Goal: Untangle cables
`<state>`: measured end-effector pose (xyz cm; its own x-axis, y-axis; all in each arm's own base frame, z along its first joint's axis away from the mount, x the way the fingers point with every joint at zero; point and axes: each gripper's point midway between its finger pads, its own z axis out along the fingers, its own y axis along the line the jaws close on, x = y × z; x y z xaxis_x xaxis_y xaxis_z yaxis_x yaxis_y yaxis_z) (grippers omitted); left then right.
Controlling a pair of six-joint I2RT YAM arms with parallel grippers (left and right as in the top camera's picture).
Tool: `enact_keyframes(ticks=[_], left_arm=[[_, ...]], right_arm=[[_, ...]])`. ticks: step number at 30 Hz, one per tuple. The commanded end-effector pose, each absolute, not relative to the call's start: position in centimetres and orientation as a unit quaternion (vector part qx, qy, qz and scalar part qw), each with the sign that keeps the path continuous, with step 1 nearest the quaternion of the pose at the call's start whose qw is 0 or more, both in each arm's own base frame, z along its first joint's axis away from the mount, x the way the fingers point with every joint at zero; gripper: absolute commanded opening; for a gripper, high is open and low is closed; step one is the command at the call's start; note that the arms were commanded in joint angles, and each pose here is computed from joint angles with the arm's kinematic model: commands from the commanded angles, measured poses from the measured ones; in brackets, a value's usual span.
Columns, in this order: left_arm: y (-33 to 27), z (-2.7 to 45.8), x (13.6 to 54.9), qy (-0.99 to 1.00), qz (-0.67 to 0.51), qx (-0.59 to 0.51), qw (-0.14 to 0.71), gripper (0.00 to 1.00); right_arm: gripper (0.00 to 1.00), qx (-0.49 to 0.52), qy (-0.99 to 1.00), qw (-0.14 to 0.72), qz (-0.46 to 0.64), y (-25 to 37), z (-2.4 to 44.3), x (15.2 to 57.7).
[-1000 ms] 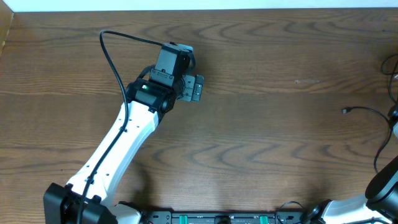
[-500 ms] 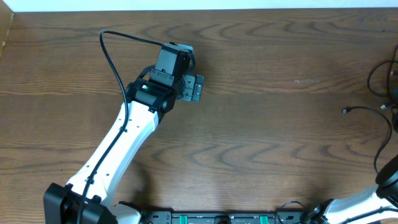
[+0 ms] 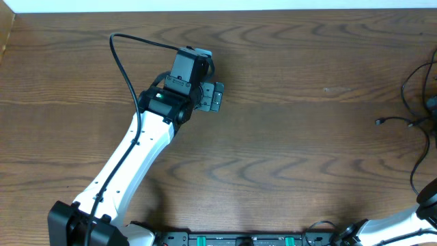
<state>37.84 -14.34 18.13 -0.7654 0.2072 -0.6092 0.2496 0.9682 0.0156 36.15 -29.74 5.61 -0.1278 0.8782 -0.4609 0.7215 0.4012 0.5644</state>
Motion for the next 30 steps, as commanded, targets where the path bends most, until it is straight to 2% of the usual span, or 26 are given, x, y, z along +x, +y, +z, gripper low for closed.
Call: enact_keyframes(ticks=[1,5,8,10,15,21,25,30], left_arm=[[-14.1,18.9,38.0,0.936,-0.029,0.124,0.329,0.95],[-14.1,18.9,38.0,0.936,-0.029,0.124,0.329,0.95],[-14.1,18.9,38.0,0.936,-0.029,0.124,0.329,0.95],[-14.1,18.9,38.0,0.936,-0.029,0.124,0.329,0.95],[-14.1,18.9,38.0,0.936,-0.029,0.124,0.329,0.95],[-14.1,18.9,38.0,0.936,-0.029,0.124,0.329,0.95],[-14.1,18.9,38.0,0.936,-0.029,0.124,0.329,0.95],[-14.1,18.9,38.0,0.936,-0.028,0.124,0.329,0.95]], right_arm=[[0.99,0.496,0.759,0.410,0.099,-29.2,8.8,36.6],[0.99,0.491,0.758,0.425,0.071,-29.2,11.7,35.6],[0.99,0.500,0.757,0.419,0.006,-29.9,13.6,33.4],[0.99,0.509,0.761,0.400,-0.047,-29.9,14.7,31.0],[0.99,0.490,0.796,0.352,-0.053,-26.8,15.3,28.4],[0.85,0.301,0.888,0.346,0.022,-18.9,16.2,30.8],[0.89,0.197,0.919,0.334,0.075,-13.2,16.0,32.5],[0.94,0.121,0.941,0.297,0.108,-7.2,15.0,33.0]])
